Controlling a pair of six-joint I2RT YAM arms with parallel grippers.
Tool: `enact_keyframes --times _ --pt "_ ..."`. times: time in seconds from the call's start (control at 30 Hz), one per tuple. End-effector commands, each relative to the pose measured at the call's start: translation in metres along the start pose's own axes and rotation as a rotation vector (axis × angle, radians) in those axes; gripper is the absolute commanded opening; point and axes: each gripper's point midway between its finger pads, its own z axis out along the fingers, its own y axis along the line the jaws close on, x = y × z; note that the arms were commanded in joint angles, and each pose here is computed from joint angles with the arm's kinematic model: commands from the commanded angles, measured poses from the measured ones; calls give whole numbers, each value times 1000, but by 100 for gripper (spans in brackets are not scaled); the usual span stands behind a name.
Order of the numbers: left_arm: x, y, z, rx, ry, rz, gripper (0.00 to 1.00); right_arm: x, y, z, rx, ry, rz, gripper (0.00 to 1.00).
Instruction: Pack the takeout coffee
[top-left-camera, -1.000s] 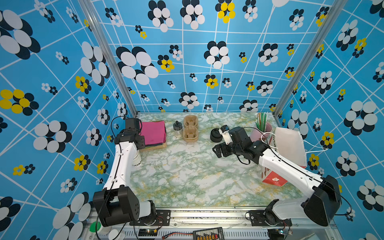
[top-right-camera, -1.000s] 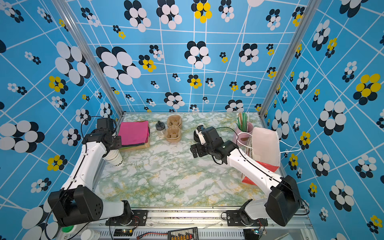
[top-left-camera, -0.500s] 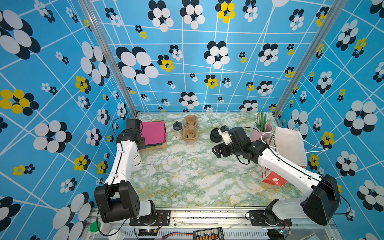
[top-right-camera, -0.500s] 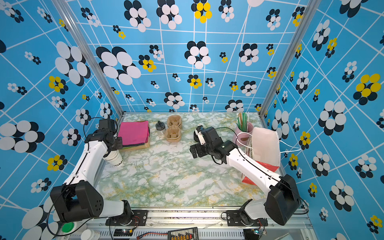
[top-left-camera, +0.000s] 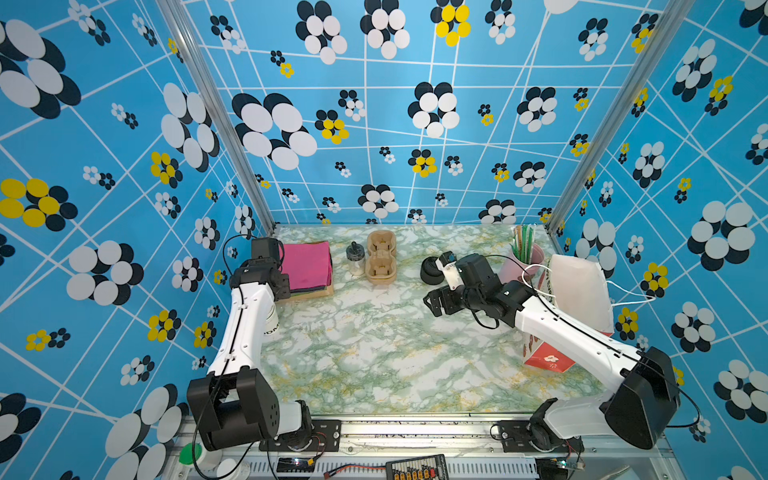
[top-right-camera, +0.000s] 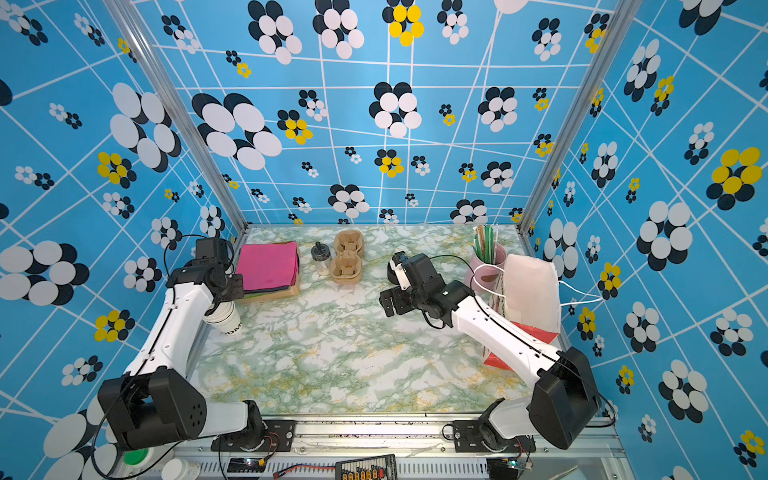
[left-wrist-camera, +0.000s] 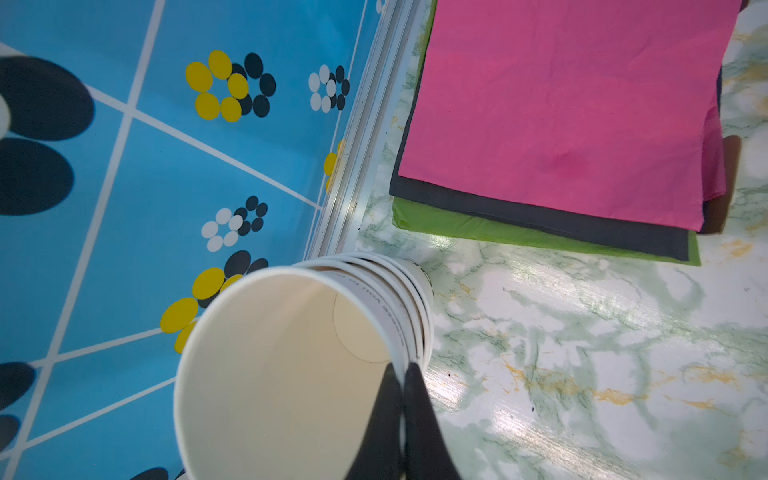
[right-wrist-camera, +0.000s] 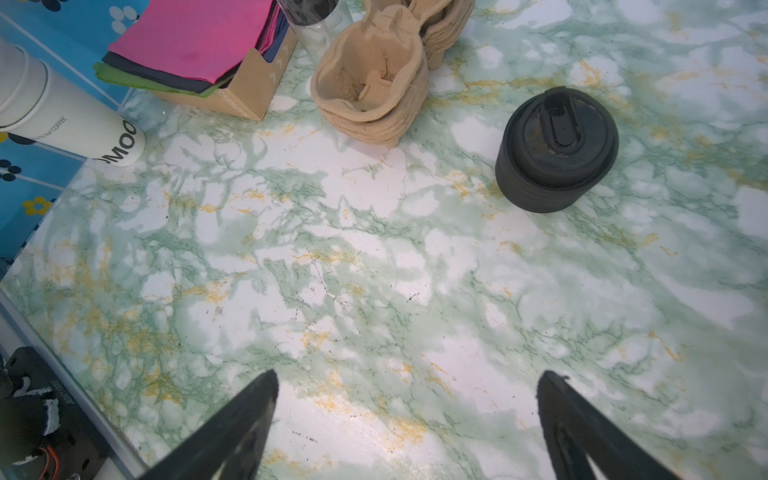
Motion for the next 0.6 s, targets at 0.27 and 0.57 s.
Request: enact_keyframes --times 0.27,0.57 --pt "-17 22 -39 -38 -76 -26 0 3 6 7 -26 8 12 99" --pt "-32 30 -73 -29 -146 -38 0 -1 8 1 -36 -7 19 99"
